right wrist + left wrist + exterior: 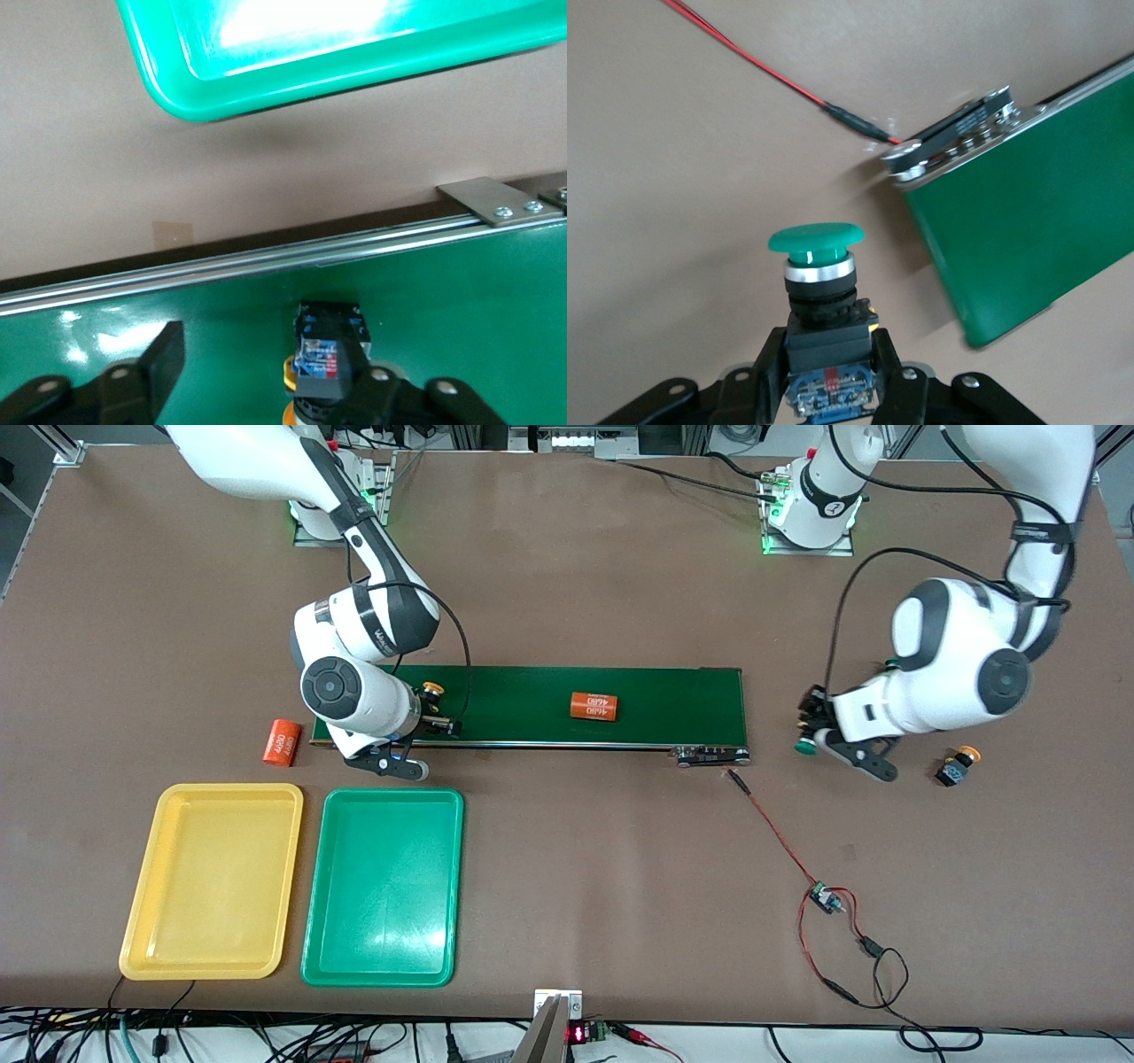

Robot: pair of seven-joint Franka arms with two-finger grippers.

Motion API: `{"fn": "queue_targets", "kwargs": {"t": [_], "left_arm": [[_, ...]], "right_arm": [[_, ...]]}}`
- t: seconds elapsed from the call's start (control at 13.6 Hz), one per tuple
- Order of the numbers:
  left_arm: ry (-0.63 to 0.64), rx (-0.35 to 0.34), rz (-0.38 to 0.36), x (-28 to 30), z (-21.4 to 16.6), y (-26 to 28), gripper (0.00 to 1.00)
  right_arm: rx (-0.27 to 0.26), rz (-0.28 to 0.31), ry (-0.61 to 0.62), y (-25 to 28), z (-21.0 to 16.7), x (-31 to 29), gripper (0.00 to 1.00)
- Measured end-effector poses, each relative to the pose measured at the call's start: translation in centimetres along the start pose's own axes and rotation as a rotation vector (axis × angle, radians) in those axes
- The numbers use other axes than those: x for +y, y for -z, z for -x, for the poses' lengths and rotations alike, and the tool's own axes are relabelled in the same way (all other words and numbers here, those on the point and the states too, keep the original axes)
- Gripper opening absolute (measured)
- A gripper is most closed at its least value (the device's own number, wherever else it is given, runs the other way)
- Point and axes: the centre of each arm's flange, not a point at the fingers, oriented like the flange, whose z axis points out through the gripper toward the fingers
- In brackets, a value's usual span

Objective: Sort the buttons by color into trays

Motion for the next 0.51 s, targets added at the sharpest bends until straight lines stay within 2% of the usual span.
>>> {"fn": "queue_targets", "kwargs": {"t": [0.07,0.37,0.51], "left_arm": [[0.048,-0.010,-0.007,2.2,-0.1,-0.4,0.43],[0.193,-0.039,-0.034,9.4,-0.4,-2.1,0.43],[0.207,-0.042,-0.049,12.6,-0.5,-3.3,0.43]], "right_arm": [[-0.008,0.005,0.007,-0.2,-0.2,0.3,0.86],[-0.079,0.034,0.044,-1.0,-2.0,4.5,0.86],[-0.090,0.037,0.037,-0.9,-2.7,6.0,0.85]]}}
